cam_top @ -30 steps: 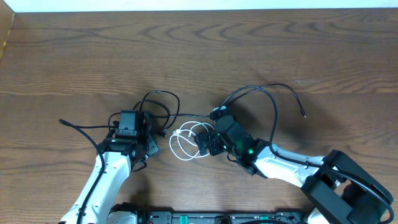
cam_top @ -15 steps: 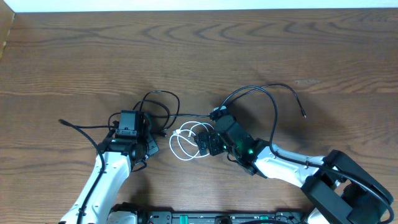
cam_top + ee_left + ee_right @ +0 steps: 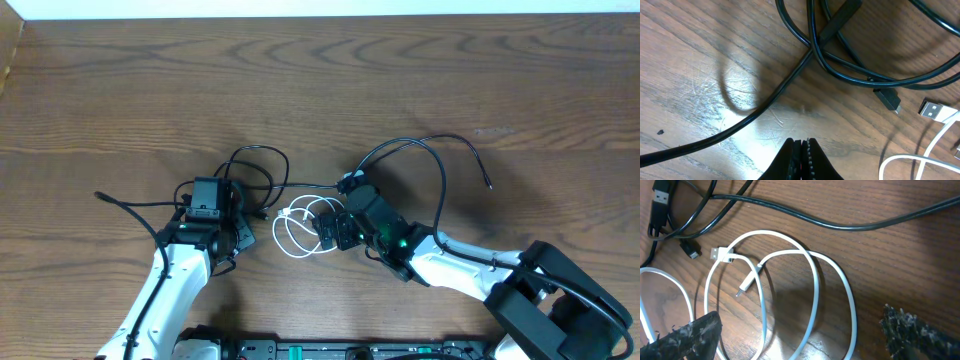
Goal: Untangle cables
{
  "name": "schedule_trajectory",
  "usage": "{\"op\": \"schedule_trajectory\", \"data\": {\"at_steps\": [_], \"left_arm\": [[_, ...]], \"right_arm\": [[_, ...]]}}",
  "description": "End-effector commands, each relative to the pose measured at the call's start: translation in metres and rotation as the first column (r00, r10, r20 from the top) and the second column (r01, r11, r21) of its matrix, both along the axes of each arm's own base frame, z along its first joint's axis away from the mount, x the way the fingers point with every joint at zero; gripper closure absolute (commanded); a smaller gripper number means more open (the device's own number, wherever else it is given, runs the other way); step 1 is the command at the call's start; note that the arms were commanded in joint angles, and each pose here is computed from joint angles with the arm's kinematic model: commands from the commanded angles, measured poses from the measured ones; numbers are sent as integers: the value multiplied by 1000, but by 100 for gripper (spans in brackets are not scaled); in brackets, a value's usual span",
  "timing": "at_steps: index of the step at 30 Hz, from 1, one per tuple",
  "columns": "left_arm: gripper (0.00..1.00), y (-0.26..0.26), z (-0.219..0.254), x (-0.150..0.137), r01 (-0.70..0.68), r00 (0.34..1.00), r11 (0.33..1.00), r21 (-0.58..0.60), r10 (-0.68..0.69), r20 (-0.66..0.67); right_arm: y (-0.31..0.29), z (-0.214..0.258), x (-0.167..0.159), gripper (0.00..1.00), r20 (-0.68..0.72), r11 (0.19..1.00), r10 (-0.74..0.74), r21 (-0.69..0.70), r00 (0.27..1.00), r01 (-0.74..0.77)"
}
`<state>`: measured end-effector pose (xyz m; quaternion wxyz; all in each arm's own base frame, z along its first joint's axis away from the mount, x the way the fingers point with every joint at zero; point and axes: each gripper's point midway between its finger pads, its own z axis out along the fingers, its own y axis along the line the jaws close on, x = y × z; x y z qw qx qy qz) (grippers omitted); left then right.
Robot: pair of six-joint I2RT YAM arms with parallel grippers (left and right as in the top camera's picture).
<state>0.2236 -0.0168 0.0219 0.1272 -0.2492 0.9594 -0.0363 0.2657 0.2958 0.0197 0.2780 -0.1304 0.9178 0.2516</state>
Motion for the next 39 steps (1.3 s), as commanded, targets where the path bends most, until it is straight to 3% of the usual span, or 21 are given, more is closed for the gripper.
{"op": "schedule_trajectory", "data": {"at_steps": [1,37,38,39], "left_arm": [[92,4,-1,-1,-10,1000,1000,16,10,-4],[92,4,-1,2,-10,1000,1000,15,10,8],[91,4,-1,2,-10,1000,1000,15,10,9],[92,4,0,2,-10,1000,1000,15,10,11]], "right_arm": [[1,-1,-1,1,0,1000,5,-4,1000,-5],[8,6,1,1,17,999,18,34,1000,-18],[9,7,2,7,26,999,21,37,999,-22],[11,11,5,21,59,998,43,35,997,-45]]}}
